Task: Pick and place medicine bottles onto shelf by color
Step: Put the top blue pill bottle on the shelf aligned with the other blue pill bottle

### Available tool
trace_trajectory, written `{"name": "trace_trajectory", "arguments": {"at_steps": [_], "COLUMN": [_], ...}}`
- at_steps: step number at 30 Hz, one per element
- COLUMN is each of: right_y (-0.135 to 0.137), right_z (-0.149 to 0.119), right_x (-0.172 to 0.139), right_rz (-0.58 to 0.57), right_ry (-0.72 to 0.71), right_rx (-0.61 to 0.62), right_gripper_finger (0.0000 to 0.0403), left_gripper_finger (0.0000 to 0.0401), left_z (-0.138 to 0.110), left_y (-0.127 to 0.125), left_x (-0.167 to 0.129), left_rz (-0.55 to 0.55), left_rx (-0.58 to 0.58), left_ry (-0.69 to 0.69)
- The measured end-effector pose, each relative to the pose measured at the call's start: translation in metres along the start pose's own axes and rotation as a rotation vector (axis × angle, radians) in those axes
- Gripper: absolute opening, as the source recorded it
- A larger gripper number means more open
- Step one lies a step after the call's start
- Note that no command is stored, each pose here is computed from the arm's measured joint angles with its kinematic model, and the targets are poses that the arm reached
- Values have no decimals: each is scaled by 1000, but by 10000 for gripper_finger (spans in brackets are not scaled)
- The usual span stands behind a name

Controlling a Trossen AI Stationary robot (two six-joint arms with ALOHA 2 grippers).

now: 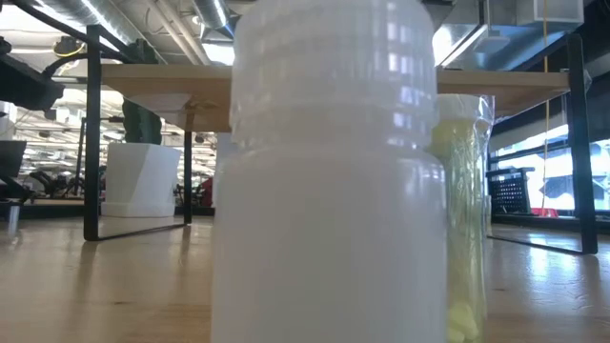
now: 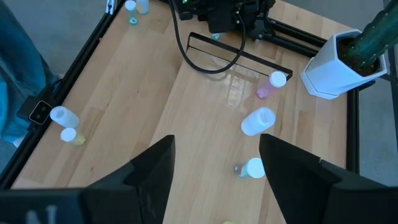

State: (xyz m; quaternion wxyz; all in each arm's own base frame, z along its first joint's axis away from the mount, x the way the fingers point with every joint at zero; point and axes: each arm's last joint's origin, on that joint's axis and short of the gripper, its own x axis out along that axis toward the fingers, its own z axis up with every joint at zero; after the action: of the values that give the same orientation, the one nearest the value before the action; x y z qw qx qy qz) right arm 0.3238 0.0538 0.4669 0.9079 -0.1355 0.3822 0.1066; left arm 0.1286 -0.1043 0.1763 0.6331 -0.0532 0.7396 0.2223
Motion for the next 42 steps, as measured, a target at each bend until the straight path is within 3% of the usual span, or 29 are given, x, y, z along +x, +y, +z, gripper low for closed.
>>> {"name": "trace_trajectory", "arguments": {"at_steps": [10, 17, 24, 39, 42], "right_y": [0, 0, 0, 0, 0], "right_z": [0, 0, 0, 0, 0], "right_x": [0, 0, 0, 0, 0], "right_rz": [0, 0, 0, 0, 0], "right_ry": [0, 0, 0, 0, 0], "right_rx": [0, 0, 0, 0, 0], "right_gripper_finger": [237, 236, 236, 236, 236], "left_gripper_finger": [97, 95, 95, 95, 95], "left_z": [-1, -5, -8, -22, -23], "left_y": [0, 3, 3, 13, 19], "left_x": [-1, -14, -50, -147, -164], "left_rz": [-23, -106, -205, -379, -368], "left_rx": [-4, -85, -180, -179, -186], "left_ry": [28, 16, -22, -129, -179]}}
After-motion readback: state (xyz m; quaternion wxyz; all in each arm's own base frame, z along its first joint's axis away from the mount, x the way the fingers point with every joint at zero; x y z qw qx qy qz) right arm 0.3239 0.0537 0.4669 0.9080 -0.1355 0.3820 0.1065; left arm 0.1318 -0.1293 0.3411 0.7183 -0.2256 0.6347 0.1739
